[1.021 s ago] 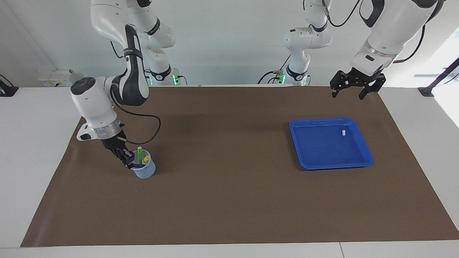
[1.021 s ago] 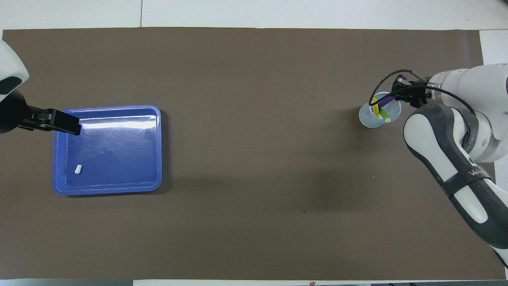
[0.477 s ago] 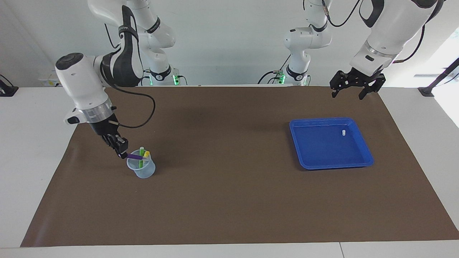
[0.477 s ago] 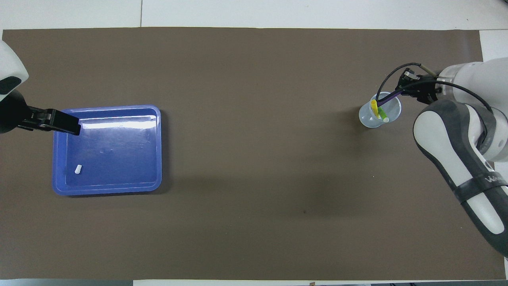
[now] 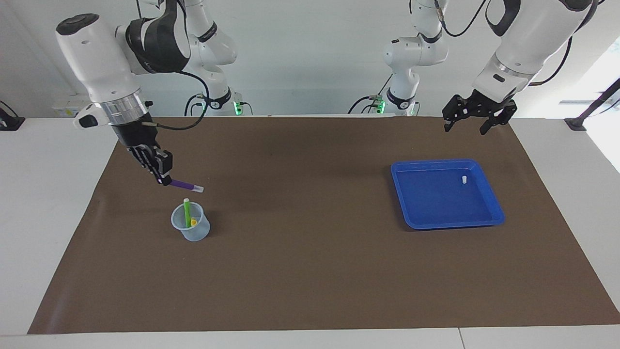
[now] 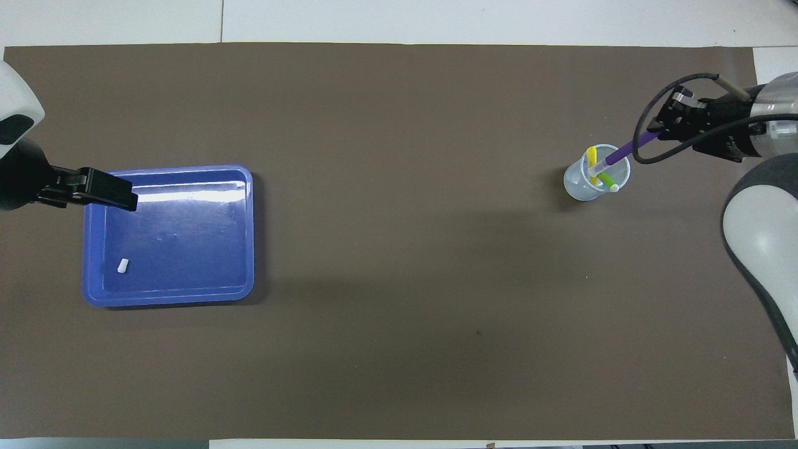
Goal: Right arm passes pens to left for tray arrangement
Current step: 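Grasp the purple pen and pull it up from the cup, then carry the purple pen toward center while the left gripper reaches to meet it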
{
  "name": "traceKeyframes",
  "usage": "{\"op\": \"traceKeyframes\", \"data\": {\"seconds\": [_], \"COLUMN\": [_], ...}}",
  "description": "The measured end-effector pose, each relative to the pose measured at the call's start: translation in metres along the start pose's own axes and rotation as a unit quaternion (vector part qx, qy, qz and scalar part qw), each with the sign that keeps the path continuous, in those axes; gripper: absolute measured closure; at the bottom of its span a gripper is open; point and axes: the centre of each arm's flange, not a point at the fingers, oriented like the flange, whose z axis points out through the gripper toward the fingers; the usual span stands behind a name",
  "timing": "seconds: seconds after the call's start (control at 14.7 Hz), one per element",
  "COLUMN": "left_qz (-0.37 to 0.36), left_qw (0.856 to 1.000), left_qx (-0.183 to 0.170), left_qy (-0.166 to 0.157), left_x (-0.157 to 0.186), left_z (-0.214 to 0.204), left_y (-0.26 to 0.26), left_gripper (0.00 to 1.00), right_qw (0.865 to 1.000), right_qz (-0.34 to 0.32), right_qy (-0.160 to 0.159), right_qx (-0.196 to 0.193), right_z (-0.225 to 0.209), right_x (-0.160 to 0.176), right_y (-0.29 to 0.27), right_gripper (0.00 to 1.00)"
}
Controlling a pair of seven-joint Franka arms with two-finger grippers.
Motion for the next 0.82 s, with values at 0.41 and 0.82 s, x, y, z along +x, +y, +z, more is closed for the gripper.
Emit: {"op": "traceKeyframes", "data": {"seconds": [0.41,0.82], "left_qz": [-0.272,-0.545], "left_qw": [0.952,0.812], "left_qx": [-0.137,-0.208], "left_qy": [-0.024,-0.025], "left_x": [0.004,0.011], "left_z": [0.000,0.009], "left_y": [0.038,0.128], "left_gripper": [0.00,0.00], "right_qw": [0.977,0.938], "right_qz": [0.194,0.312], "right_qy": [-0.032,-0.078], "right_qx": [0.082,0.130], "right_z": [0.014,0.011], "right_x": [-0.081,-0.150], "right_y": [-0.110,-0.190], "right_gripper": [0.83,0.83]}}
